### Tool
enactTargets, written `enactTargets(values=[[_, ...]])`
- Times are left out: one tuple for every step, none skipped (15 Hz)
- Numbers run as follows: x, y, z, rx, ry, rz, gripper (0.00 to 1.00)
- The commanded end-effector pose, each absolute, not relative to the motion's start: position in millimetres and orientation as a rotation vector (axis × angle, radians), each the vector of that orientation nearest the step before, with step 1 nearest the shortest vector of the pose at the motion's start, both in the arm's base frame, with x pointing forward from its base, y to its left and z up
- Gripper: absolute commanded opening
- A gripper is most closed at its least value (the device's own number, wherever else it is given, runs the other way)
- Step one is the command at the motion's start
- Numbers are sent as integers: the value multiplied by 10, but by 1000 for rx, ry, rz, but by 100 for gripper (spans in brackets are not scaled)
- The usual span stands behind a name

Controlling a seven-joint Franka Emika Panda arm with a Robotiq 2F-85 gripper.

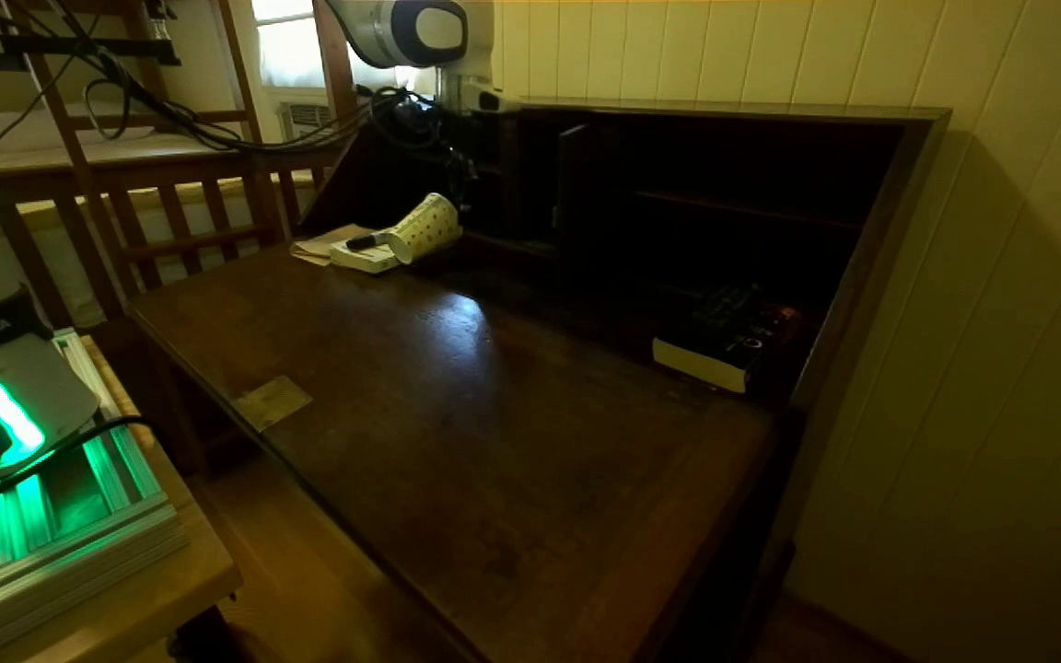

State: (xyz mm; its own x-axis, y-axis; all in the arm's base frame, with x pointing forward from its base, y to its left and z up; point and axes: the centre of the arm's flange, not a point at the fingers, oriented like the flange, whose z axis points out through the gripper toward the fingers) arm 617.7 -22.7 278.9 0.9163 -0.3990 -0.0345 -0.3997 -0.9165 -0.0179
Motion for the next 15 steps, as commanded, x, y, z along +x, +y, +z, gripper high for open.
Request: enactTargets(values=[[6055, -207, 2973, -3053, 599, 11, 1], [6022, -205, 3033, -3056, 600, -30, 1], [5978, -200, 3097, -3058, 593, -75, 1], [5915, -196, 3155, -3058, 583, -142, 1], [5863, -201, 3198, -3056, 565, -200, 1], [5799, -215, 3204, -3040, 528, -292, 1], [5771, -233, 3237, -3011, 496, -349, 1], [5730, -258, 3256, -2972, 448, -430, 1], [5689, -259, 3299, -2941, 414, -492, 1], [5648, -259, 3324, -2917, 375, -563, 1], [5612, -250, 3337, -2885, 344, -613, 1], [5575, -240, 3346, -2856, 316, -664, 1], [5533, -222, 3356, -2827, 290, -708, 1], [5497, -200, 3351, -2793, 264, -750, 1], [5481, -185, 3349, -2762, 228, -782, 1]])
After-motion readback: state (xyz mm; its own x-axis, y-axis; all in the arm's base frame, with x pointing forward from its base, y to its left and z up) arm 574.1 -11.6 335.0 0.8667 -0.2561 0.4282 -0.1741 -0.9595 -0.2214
